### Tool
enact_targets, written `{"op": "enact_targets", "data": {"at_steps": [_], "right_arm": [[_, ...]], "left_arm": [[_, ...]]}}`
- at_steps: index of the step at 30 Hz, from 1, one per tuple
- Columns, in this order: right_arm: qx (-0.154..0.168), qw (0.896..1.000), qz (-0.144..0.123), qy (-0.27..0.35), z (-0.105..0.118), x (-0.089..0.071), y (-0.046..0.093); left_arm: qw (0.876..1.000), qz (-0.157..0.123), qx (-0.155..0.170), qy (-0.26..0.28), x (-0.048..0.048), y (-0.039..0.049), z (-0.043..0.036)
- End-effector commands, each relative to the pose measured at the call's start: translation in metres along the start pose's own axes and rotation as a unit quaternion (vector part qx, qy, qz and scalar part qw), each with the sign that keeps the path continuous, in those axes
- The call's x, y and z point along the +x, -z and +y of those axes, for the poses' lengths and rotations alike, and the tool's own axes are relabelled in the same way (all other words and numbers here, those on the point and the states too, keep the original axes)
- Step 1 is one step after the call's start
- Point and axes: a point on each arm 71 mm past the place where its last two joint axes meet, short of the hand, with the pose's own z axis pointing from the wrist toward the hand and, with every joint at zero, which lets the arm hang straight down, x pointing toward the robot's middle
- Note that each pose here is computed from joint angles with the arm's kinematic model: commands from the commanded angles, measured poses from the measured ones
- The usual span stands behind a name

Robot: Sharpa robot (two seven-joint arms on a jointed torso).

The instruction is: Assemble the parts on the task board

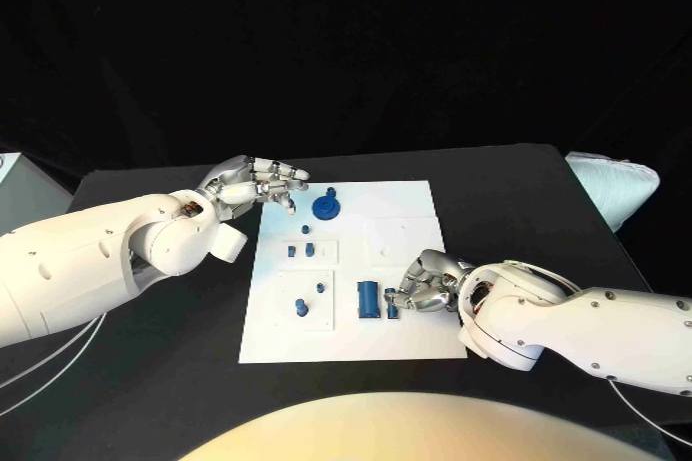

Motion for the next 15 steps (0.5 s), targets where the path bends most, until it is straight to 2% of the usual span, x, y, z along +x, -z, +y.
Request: {"op": "enact_targets", "data": {"at_steps": [1,9,12,15], "right_arm": [[-0.012,1.0,0.007,0.009,0.0018,0.0018,0.0004],[-0.017,1.0,0.008,0.013,0.0025,0.002,0.0013],[-0.021,1.0,0.001,0.014,0.0025,0.0007,0.0018],[-0.028,0.999,-0.02,0.011,0.0015,-0.0032,0.0029]], "left_arm": [[1.0,0.004,0.004,0.003,0.0016,-0.0007,-0.0008],[1.0,0.004,0.003,0.003,0.0015,-0.0008,-0.0007],[1.0,0.004,0.003,0.003,0.0014,-0.0008,-0.0007],[1.0,0.004,0.003,0.003,0.0013,-0.0008,-0.0007]]}}
